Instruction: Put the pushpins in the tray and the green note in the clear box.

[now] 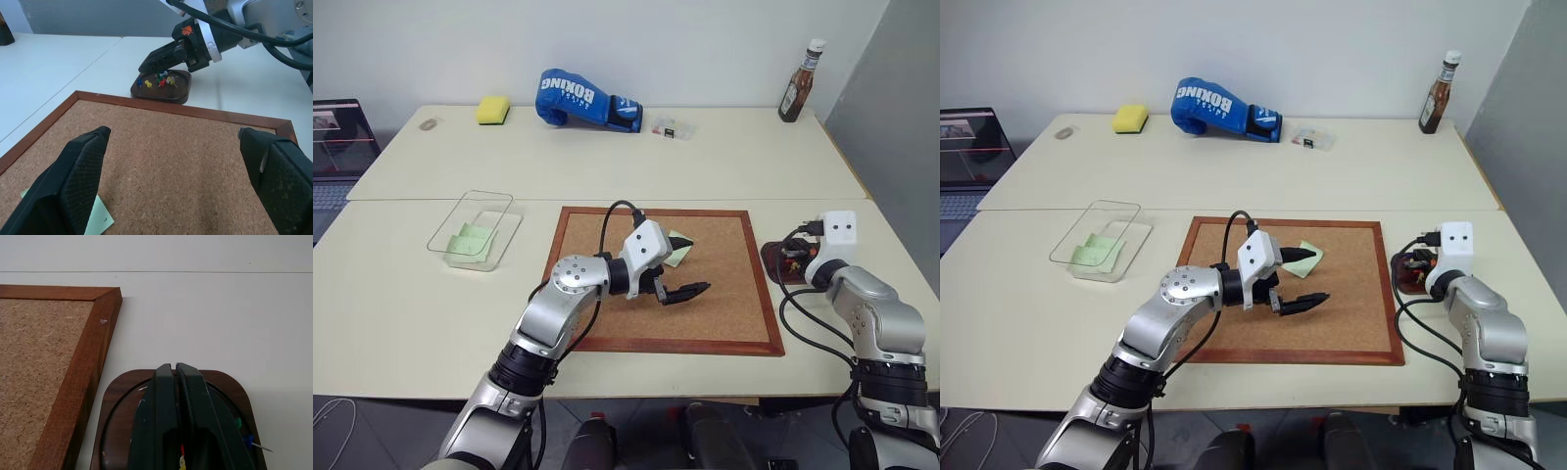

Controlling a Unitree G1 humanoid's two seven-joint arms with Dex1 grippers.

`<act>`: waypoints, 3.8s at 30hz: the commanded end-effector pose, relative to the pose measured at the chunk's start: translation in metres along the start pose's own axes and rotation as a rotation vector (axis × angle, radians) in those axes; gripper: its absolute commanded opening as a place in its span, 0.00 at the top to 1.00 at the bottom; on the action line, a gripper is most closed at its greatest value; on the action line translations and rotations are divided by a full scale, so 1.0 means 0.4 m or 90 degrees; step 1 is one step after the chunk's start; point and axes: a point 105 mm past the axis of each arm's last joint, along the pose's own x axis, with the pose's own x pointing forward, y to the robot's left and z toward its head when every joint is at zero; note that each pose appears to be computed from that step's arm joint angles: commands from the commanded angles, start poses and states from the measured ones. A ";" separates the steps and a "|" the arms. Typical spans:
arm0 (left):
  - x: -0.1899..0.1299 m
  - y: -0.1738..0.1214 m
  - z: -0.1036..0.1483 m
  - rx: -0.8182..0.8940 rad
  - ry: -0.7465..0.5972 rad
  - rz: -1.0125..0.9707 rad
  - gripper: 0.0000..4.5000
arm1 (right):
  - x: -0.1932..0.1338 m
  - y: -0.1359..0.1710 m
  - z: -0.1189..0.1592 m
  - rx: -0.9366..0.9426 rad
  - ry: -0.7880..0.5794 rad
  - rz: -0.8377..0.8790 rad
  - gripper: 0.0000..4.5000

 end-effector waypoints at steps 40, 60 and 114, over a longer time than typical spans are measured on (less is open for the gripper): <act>-0.208 0.176 -0.079 -0.089 0.044 0.225 0.00 | 0.051 0.345 0.030 -0.210 -0.099 0.474 0.00; -0.205 0.132 -0.082 -0.091 0.049 0.241 0.00 | 0.145 0.399 0.009 -0.206 -0.075 0.514 0.42; -0.147 0.091 0.011 -0.365 -0.092 -0.004 0.58 | -0.094 0.494 0.180 -0.174 -0.161 0.668 1.00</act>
